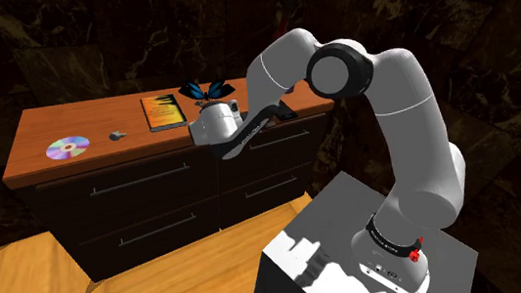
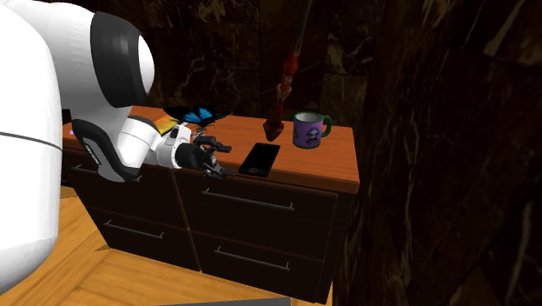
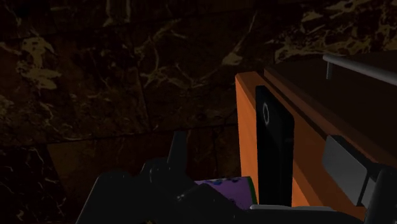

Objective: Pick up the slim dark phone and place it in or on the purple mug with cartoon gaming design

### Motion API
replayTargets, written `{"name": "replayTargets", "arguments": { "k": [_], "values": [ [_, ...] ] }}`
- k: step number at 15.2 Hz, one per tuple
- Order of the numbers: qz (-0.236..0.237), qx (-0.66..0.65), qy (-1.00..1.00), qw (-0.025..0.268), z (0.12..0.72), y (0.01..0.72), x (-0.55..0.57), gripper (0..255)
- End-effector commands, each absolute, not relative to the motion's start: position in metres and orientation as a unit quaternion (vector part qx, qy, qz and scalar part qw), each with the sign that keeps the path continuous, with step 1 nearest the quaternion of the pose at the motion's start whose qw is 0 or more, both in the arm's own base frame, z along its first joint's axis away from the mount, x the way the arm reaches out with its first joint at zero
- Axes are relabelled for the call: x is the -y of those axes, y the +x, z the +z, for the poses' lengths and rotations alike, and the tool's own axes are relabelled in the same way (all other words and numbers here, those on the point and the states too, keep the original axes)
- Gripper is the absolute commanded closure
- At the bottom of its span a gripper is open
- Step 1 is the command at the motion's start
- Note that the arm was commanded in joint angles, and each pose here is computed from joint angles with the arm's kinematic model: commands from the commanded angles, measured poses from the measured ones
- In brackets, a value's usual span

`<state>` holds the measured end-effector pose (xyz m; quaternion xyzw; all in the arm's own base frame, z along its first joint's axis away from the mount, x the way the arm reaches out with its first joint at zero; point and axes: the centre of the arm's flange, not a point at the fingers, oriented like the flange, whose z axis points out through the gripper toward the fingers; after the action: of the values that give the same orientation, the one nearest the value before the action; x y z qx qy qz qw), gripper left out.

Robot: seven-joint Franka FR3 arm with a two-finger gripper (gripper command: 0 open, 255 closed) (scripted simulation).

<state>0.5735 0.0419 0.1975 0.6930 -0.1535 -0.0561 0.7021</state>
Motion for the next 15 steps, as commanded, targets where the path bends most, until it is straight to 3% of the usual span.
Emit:
{"name": "replayTargets", "arguments": {
  "k": [1,13,14,15],
  "values": [
    [-0.076,0.149,0.687,0.707,0.168,0.567,-0.017,0],
    [-0.076,0.149,0.687,0.707,0.168,0.559,0.006,0],
    [-0.076,0.149,0.687,0.707,0.169,0.556,0.007,255],
    [-0.076,0.148,0.687,0.707,0.176,0.558,0.005,255]
  ]
}}
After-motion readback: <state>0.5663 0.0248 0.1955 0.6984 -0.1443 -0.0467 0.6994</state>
